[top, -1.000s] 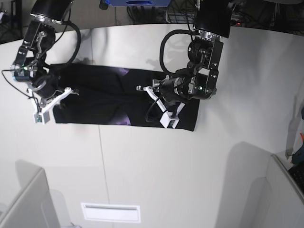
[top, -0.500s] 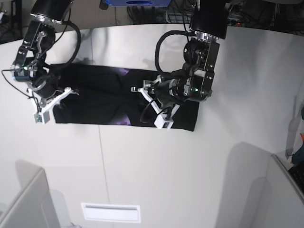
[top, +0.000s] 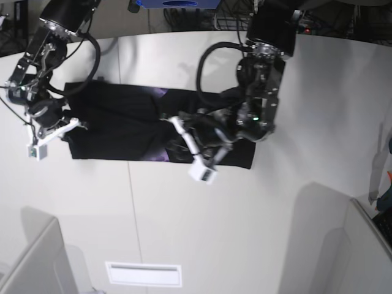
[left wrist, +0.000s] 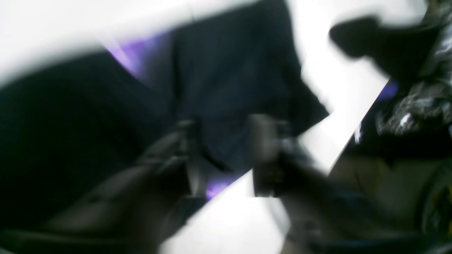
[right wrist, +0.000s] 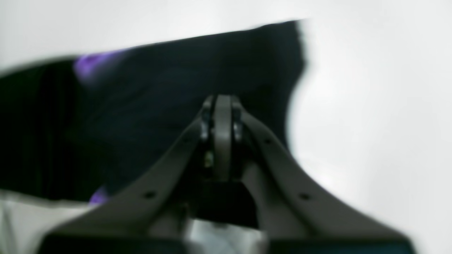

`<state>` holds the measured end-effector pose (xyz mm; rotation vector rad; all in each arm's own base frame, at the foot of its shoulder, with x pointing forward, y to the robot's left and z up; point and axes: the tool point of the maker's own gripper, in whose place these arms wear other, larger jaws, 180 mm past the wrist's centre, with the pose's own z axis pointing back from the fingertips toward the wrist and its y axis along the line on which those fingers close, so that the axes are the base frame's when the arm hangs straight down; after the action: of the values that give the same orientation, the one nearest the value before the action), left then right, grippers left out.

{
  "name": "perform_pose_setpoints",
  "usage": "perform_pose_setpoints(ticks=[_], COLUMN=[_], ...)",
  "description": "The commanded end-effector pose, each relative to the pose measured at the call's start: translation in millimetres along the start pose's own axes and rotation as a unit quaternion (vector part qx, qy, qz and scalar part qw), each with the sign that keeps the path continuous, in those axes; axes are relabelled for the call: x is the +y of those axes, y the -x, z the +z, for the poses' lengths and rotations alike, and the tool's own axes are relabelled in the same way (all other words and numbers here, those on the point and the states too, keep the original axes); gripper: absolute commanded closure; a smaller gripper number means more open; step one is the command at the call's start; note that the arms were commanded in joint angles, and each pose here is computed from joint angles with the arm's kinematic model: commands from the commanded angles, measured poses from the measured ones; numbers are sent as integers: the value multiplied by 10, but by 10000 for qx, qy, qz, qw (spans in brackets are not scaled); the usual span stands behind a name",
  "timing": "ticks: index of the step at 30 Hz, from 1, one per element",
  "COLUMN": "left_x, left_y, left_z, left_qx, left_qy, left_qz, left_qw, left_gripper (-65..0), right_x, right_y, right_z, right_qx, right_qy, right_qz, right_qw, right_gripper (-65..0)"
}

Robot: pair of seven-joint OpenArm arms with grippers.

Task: Fold the T-shirt properly
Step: 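Lay the strip end down at the middle and open the left gripper, then grasp the folded end again with the left gripper and push it toward the right gripper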

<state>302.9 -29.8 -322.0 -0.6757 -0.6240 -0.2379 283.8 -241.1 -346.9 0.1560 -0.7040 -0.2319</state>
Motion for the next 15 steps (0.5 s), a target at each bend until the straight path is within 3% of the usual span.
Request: perform_pose_setpoints(ticks=[1, 4, 5, 10, 15], left_x=[435, 1253, 1442, 2065, 2326], left_y=[-36, -26, -33, 186, 427], left_z=[227, 773, 941, 1556, 1713], left_qx=[-155, -490, -569, -425, -300], left_qy=[-603, -1593, -1843, -2633, -2810], left_qz=[149, 689, 733, 536, 810], left_qw=[9979, 9836, 9785, 9623, 9558], left_gripper=[0, 0, 0, 0, 0], right_x=[-105, -312, -366, -460, -522], right_y=[-147, -113, -112, 89, 257], right_z=[70, 31, 4, -270, -482], right_qx=[-176, 140, 235, 756, 1058], right_qy=[84, 180, 193, -263, -424], right_qz=[-158, -547, -560, -591, -951], right_qw=[9997, 9982, 9980, 9950, 9889], right_gripper=[-161, -369, -390, -383, -384])
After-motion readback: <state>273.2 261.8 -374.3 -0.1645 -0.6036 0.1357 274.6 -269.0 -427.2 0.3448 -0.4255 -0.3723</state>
